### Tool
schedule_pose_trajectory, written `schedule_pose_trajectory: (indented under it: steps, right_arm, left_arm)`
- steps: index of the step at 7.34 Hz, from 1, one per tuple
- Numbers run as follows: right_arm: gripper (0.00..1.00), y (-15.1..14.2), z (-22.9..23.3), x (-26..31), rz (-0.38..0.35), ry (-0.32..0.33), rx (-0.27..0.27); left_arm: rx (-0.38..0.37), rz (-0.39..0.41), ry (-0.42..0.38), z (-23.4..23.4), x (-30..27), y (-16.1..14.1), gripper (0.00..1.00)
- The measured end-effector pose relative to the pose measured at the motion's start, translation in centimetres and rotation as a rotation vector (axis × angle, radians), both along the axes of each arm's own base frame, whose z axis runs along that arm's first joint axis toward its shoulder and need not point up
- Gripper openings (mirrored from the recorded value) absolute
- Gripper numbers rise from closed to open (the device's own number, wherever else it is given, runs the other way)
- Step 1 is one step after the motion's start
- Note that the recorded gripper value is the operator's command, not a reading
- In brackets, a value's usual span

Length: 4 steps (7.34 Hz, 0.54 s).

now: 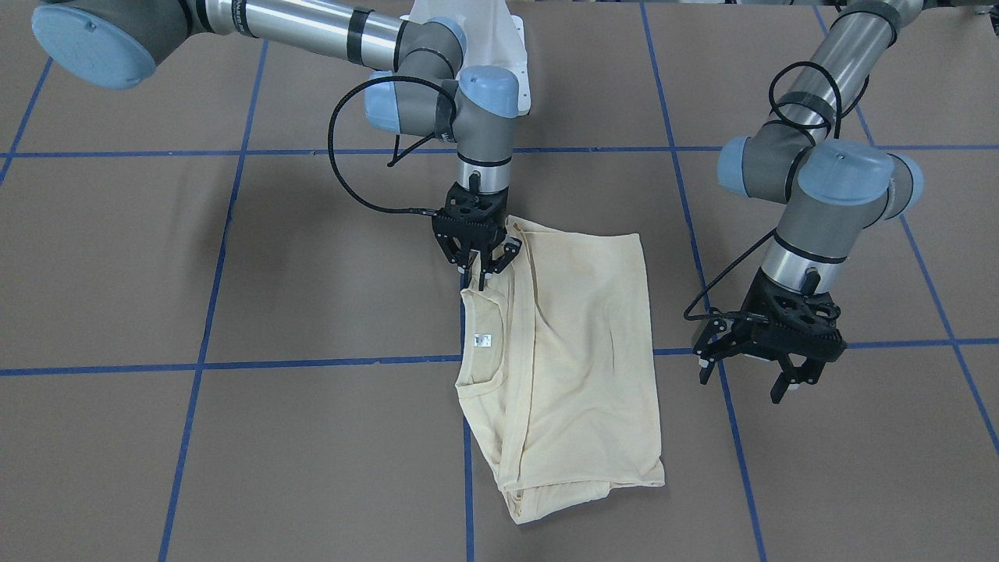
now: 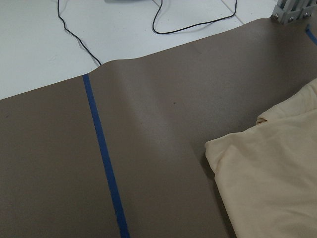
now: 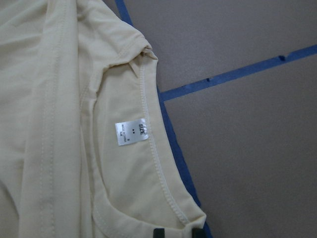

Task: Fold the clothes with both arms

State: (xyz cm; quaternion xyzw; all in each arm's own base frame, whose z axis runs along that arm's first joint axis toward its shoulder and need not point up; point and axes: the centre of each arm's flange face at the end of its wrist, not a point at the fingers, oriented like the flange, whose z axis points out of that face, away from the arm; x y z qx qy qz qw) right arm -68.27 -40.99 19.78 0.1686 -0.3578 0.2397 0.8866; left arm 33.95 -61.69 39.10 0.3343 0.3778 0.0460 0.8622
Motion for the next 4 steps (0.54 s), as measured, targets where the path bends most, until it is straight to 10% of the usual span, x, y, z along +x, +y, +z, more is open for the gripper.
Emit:
schedule_pose_trajectory:
  steps: [4]
  right_arm:
    - [0.0, 2.3, 2.5, 5.7, -0.091, 0.039, 0.072]
  left_arm:
    - [0.0, 0.0, 0.001, 0.1, 0.0, 0.1, 1.0]
